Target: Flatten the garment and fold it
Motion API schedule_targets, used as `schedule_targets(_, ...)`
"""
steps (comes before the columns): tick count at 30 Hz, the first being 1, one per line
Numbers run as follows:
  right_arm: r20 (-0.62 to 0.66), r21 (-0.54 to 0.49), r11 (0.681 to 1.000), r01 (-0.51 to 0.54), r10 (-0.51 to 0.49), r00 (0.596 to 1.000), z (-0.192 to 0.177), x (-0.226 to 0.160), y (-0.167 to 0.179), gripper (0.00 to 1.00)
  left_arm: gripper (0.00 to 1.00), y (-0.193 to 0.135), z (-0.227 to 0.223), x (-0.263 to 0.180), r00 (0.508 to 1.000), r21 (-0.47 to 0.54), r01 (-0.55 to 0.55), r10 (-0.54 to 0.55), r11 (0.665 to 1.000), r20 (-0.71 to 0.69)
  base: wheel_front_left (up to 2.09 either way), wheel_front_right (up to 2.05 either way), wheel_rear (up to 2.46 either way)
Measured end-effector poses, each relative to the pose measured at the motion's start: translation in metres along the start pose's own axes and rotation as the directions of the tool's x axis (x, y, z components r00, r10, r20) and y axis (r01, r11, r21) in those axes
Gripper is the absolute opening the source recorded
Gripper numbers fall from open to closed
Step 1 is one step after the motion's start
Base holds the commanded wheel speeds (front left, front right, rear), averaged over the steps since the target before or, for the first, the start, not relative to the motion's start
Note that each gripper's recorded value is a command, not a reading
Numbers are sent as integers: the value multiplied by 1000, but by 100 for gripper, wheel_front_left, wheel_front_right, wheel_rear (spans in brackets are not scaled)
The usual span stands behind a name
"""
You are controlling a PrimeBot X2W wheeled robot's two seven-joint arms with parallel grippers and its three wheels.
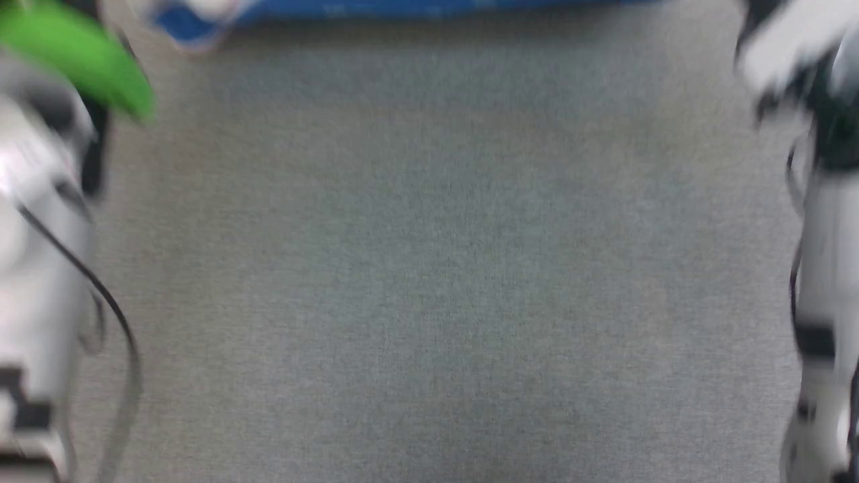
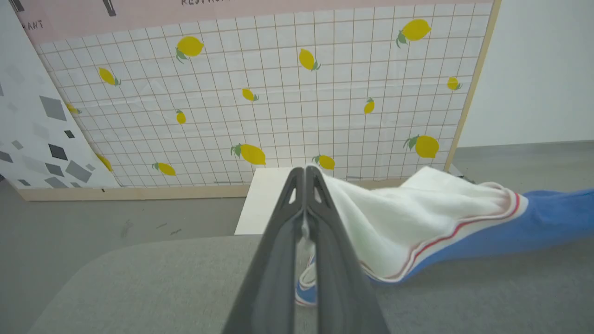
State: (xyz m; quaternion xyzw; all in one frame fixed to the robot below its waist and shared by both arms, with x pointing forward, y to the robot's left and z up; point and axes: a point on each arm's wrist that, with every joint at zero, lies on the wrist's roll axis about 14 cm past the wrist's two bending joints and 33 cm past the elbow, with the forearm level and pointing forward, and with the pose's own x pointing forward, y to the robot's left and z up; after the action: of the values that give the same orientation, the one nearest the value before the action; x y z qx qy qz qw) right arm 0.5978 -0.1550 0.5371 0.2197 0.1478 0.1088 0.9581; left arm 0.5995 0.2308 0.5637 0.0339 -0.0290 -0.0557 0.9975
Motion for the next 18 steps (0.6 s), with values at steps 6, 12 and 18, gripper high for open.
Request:
schedule_targets(6,-72,41,998,55,-52,996,-66,-85,-20,0,0,-20,-64,-122,979,-196,-89,49,977,-198,0,0,0)
schedule_targets(12,-158,17,994,112,-108,982,-113,-142,-32,0,0,-29,-96,-206,928,-273,-179,71,945,-366,0,0,0)
schedule_targets(18,-264,-51,989,142,-151,953,-144,-190,-39,0,0,-43,-126,-282,819,-312,-255,33,915,-574,0,0,0)
